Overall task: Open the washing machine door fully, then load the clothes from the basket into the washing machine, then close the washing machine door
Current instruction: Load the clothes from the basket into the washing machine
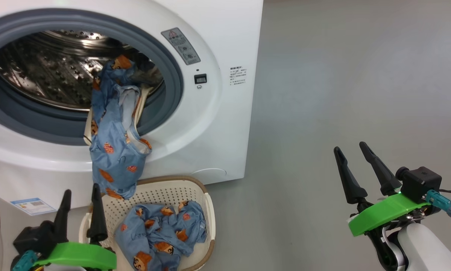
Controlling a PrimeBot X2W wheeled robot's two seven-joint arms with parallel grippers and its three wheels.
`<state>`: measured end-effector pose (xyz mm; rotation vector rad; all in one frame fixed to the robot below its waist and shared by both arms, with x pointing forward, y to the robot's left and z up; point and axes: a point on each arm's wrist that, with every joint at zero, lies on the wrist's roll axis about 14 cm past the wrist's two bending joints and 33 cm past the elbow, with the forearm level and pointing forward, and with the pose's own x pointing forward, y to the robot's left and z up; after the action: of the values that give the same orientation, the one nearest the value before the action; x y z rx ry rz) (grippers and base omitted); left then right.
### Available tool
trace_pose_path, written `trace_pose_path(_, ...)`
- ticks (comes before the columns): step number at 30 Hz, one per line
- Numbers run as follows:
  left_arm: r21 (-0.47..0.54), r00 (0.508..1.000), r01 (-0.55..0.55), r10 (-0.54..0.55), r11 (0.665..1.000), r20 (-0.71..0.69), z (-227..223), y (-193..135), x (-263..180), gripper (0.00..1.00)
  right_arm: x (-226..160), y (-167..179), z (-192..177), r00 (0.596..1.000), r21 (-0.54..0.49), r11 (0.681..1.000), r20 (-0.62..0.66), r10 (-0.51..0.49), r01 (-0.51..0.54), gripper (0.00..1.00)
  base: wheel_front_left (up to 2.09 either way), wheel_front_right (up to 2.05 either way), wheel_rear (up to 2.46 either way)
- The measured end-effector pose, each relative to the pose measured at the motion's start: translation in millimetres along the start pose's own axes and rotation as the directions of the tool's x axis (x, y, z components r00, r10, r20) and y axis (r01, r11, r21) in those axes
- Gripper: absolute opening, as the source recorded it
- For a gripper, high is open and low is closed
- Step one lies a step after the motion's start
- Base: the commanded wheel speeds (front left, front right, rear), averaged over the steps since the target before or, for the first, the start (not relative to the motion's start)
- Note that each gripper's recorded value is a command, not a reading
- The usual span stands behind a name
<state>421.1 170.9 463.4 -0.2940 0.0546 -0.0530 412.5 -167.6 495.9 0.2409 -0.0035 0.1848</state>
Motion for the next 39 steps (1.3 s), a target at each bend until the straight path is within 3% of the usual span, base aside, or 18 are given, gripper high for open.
trace_pose_path(12,-0.011,0.982,0.030,-0.031,0.999,-0.189,-54.7,0.2,34.2,1.00,10.8,-10.9,-19.7,0.999,0.010,0.999,-0.043,-0.031,0.032,1.00,0.00,0.00,0.00)
trace_pose_path(22,-0.002,0.930,0.019,-0.018,1.000,-0.368,-106.5,12.5,65.9,1.00,24.7,-23.1,-41.0,0.995,0.010,0.998,-0.083,-0.064,0.065,1.00,0.00,0.00,0.00)
trace_pose_path(39,0.024,0.865,-0.075,0.077,0.997,-0.496,-165.3,51.3,135.5,1.00,51.0,-50.7,-80.8,0.982,-0.009,0.992,-0.142,-0.126,0.126,1.00,0.00,0.00,0.00)
